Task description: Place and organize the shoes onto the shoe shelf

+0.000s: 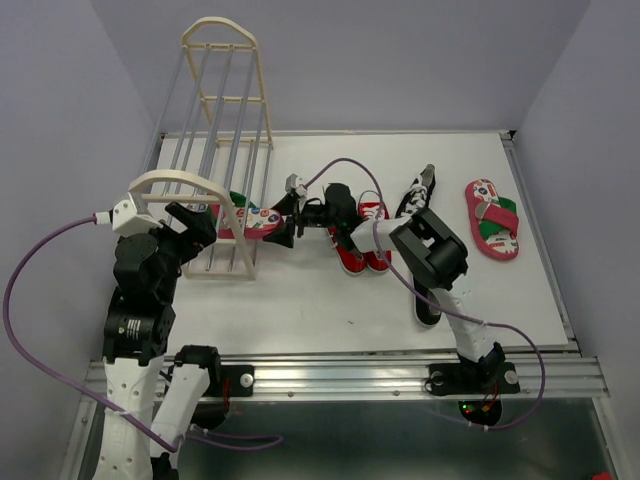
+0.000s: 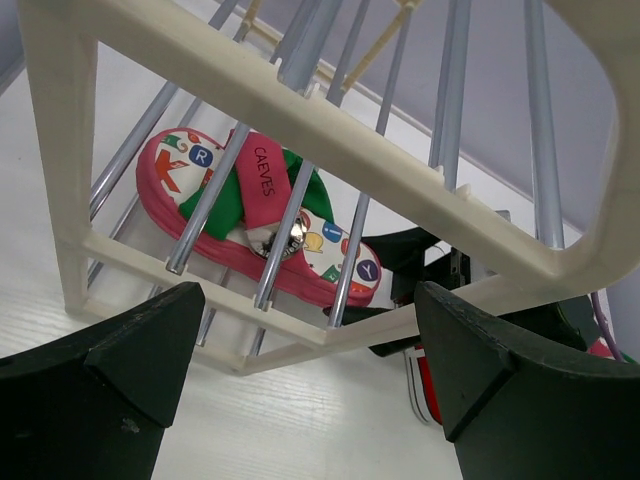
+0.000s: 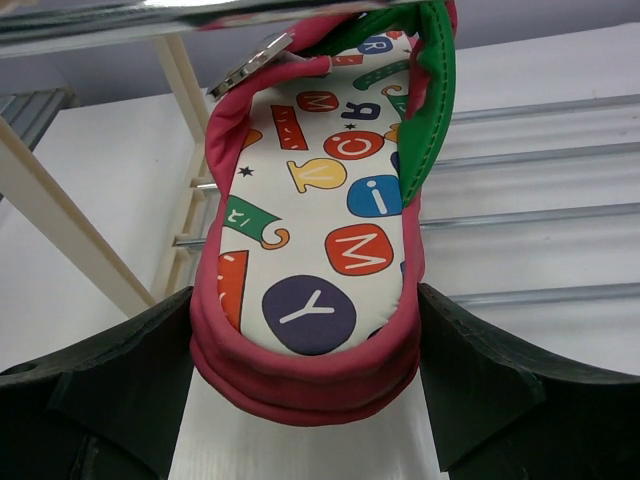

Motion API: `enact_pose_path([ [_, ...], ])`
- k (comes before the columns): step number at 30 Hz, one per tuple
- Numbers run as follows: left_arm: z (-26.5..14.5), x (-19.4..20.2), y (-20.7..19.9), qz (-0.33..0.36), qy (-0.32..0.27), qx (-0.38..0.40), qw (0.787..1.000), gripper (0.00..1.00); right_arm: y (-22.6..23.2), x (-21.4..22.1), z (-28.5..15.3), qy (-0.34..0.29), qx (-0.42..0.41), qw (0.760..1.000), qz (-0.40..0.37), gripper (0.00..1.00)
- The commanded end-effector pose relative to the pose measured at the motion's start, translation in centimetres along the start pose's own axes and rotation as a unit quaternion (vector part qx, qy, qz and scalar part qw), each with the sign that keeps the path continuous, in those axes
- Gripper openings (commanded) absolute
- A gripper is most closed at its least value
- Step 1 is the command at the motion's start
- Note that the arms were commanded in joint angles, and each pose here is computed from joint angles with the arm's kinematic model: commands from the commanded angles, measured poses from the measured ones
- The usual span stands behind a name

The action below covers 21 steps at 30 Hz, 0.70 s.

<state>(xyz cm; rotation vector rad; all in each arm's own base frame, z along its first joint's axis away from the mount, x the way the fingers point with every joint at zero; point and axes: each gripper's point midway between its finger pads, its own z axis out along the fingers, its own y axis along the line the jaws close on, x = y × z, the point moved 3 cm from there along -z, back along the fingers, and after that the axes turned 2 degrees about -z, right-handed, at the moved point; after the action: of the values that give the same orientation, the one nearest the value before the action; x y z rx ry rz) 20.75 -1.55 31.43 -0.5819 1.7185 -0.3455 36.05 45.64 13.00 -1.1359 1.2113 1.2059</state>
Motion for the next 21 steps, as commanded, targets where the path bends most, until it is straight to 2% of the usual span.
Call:
enact_pose_path([
  [1,0.4,-1.0,-0.7,0.005,-0.023,0.018,1.000,0.99,-0.5,-4.6,1.5,-0.056,-0.032,0.996,-0.062,0.01],
  [15,1.0,-0.7,-0.7,0.027,-0.019,0.025,0.999,0.99,-0.8,-1.9,4.5,-0.029,-0.040,0.997,-0.053,0.01],
  [18,1.3,-0.5,-0.7,0.030,-0.015,0.025,0.999,0.99,-1.0,-1.0,4.5,-0.017,-0.039,0.997,-0.061,0.04],
  [20,1.5,-0.3,-0.9,0.031,-0.013,0.033,0.999,0.99,-1.1,0.0,4.5,-0.006,-0.040,0.997,-0.059,0.14],
  [21,1.6,-0.3,-1.0,0.030,-0.011,0.036,0.999,0.99,-1.0,0.3,4.5,0.000,-0.043,0.998,-0.055,0.25],
])
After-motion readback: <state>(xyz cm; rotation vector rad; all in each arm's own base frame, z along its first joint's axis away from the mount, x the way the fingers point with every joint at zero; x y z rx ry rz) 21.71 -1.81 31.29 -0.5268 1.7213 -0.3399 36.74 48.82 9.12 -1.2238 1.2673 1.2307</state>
